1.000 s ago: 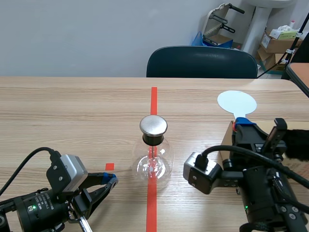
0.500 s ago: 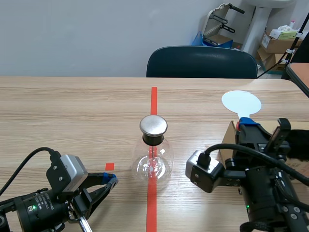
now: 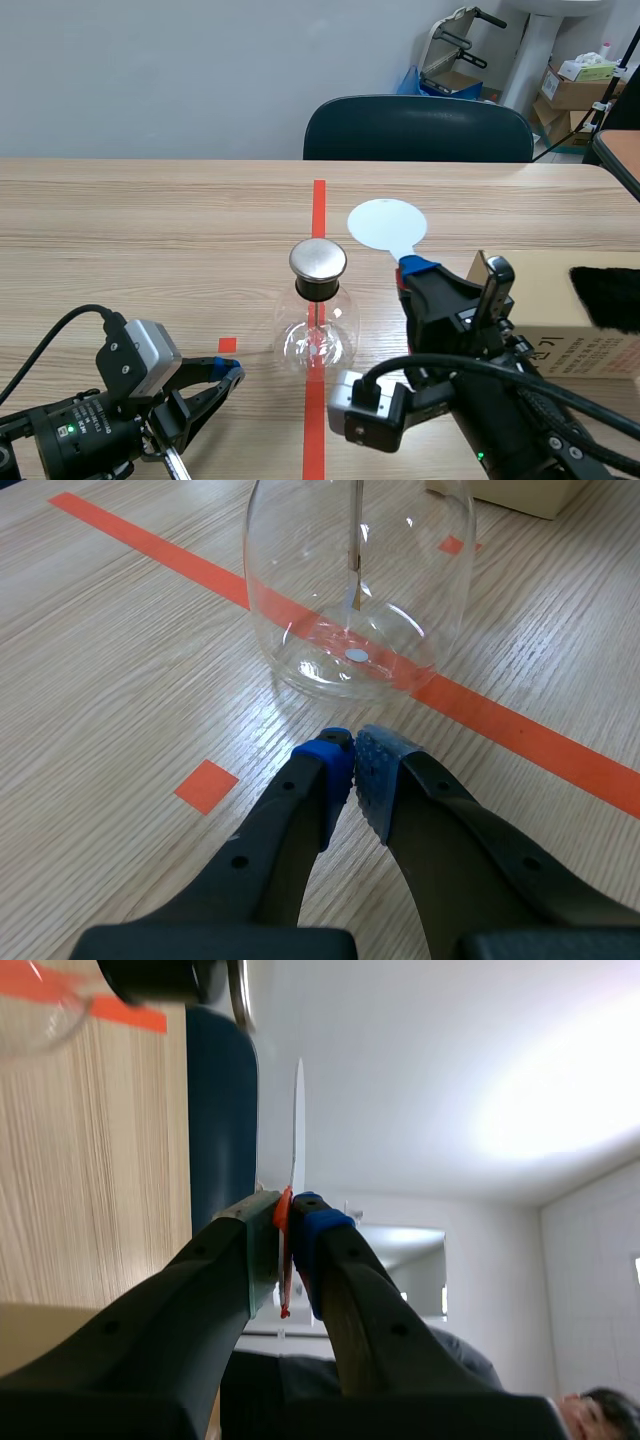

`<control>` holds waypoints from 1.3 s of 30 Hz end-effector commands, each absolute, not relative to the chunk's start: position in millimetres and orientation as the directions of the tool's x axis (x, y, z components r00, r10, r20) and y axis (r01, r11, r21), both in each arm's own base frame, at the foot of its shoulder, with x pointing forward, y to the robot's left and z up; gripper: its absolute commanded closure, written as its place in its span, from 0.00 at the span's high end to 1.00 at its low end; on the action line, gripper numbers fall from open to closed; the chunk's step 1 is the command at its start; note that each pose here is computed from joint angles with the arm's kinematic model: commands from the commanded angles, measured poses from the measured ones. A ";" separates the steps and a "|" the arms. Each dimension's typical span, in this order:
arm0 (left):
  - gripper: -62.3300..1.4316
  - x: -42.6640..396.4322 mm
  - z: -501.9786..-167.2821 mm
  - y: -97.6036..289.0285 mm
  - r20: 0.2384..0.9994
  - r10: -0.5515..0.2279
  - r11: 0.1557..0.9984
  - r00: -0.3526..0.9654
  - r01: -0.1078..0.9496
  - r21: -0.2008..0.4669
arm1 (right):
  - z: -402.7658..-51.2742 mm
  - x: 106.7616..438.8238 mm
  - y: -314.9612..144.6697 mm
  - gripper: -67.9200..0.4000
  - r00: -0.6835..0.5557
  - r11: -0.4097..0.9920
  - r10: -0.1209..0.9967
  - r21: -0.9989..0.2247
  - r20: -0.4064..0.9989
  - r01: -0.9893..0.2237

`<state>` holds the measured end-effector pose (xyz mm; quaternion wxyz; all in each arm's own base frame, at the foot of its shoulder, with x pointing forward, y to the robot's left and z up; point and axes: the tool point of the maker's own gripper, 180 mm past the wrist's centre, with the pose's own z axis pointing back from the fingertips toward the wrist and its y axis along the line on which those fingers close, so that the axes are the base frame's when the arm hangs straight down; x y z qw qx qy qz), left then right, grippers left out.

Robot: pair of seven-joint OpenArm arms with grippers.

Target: Do the electroscope experiment

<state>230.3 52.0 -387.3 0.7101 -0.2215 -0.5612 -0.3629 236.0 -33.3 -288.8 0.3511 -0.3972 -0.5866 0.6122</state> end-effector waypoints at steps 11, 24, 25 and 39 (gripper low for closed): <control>0.11 234.6 -377.5 47.2 0.968 -0.239 0.643 0.081 0.760 0.095 | -281.7 220.8 -4.7 0.03 -0.605 -0.066 0.790 -0.995 -0.097 0.074; 0.11 234.6 -377.5 47.2 0.968 -0.239 0.643 0.081 0.760 0.095 | -283.0 212.3 5.7 0.03 -0.663 -0.066 0.742 -0.995 -0.098 0.074; 0.11 234.6 -377.5 47.2 0.968 -0.239 0.643 0.081 0.760 0.095 | -283.0 212.3 5.7 0.03 -0.663 -0.066 0.742 -0.995 -0.098 0.074; 0.11 235.3 -377.3 47.9 0.967 -0.240 0.645 0.079 0.758 0.098 | -282.9 212.4 5.6 0.03 -0.662 -0.066 0.743 -0.995 -0.098 0.074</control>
